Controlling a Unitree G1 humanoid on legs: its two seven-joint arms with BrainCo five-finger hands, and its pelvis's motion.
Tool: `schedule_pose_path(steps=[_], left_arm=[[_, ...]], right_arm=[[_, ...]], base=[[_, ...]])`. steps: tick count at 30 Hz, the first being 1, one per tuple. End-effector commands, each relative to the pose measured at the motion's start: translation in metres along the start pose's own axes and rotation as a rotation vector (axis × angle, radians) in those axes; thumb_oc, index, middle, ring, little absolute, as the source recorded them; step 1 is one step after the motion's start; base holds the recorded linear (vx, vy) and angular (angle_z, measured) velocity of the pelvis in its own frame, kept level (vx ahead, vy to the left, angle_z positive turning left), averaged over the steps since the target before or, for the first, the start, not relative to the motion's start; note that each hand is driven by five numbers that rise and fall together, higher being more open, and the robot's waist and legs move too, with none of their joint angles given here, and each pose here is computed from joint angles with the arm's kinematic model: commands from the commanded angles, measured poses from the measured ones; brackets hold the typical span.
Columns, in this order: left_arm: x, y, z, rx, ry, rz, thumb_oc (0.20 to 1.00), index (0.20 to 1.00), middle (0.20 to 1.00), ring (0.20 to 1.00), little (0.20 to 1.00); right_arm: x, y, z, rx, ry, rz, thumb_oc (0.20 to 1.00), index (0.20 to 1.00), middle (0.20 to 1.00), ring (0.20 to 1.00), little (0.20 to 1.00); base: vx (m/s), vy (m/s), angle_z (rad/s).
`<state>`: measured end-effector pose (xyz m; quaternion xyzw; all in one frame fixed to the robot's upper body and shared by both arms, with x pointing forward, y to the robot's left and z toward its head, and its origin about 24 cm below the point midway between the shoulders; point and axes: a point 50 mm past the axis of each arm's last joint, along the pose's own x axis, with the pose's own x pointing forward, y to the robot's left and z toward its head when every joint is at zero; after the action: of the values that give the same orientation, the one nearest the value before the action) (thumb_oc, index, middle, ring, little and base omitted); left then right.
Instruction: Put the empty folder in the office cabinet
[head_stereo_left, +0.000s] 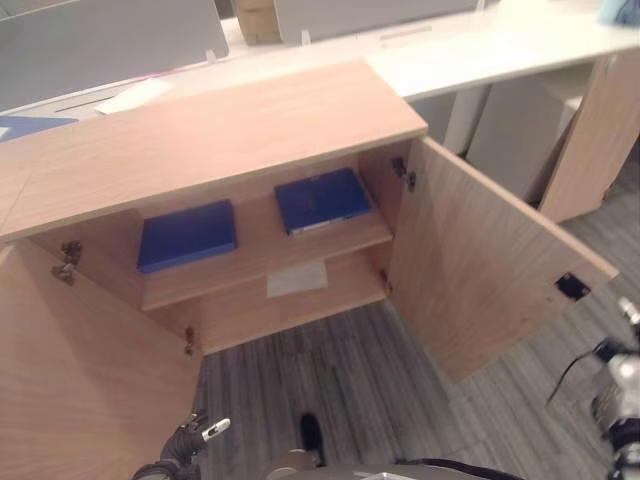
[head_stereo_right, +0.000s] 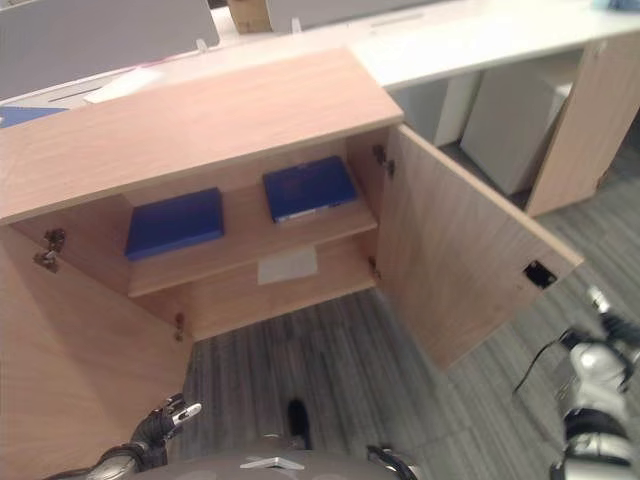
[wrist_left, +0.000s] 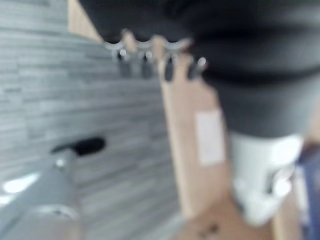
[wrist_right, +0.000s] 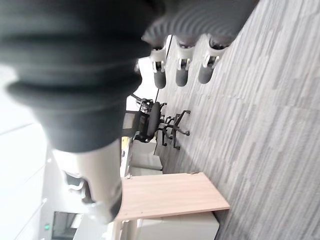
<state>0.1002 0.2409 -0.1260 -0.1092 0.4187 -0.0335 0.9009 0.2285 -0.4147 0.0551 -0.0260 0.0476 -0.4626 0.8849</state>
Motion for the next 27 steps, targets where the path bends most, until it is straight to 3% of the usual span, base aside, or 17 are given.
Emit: schedule_pose_path(steps=[1,5,6,14,18,27], left_arm=[[0.017,0.003,0.053,0.064,-0.149,-0.018,1.000,1.000,1.000,1.000,1.000],[0.019,0.002,0.051,0.030,-0.158,-0.021,1.000,1.000,1.000,1.000,1.000],[0.016,0.006,0.045,0.021,-0.147,-0.015,1.000,1.000,1.000,1.000,1.000],[0.006,0.017,0.031,-0.009,-0.120,0.014,1.000,1.000,1.000,1.000,1.000],[0.005,0.015,0.030,-0.012,-0.126,0.022,1.000,1.000,1.000,1.000,1.000],[0.004,0.013,0.040,-0.062,-0.237,0.083,1.000,1.000,1.000,1.000,1.000]], right_arm=[[0.012,0.028,0.032,0.137,-0.066,0.120,1.000,1.000,1.000,1.000,1.000],[0.015,0.053,0.061,-0.039,-0.172,0.359,1.000,1.000,1.000,1.000,1.000],[0.010,0.065,0.056,-0.067,-0.149,0.490,1.000,1.000,1.000,1.000,1.000],[-0.038,0.103,0.011,-0.198,-0.087,0.935,1.000,1.000,1.000,1.000,1.000],[-0.070,0.114,-0.016,-0.259,-0.078,1.082,1.000,1.000,1.000,1.000,1.000],[-0.122,0.134,-0.051,-0.252,-0.032,1.218,1.000,1.000,1.000,1.000,1.000]], base=[[-0.26,0.046,-0.06],[-0.08,0.053,0.05],[0.05,0.007,0.22],[0.07,-0.016,0.01],[0.05,-0.006,0.05],[0.06,0.054,0.05]])
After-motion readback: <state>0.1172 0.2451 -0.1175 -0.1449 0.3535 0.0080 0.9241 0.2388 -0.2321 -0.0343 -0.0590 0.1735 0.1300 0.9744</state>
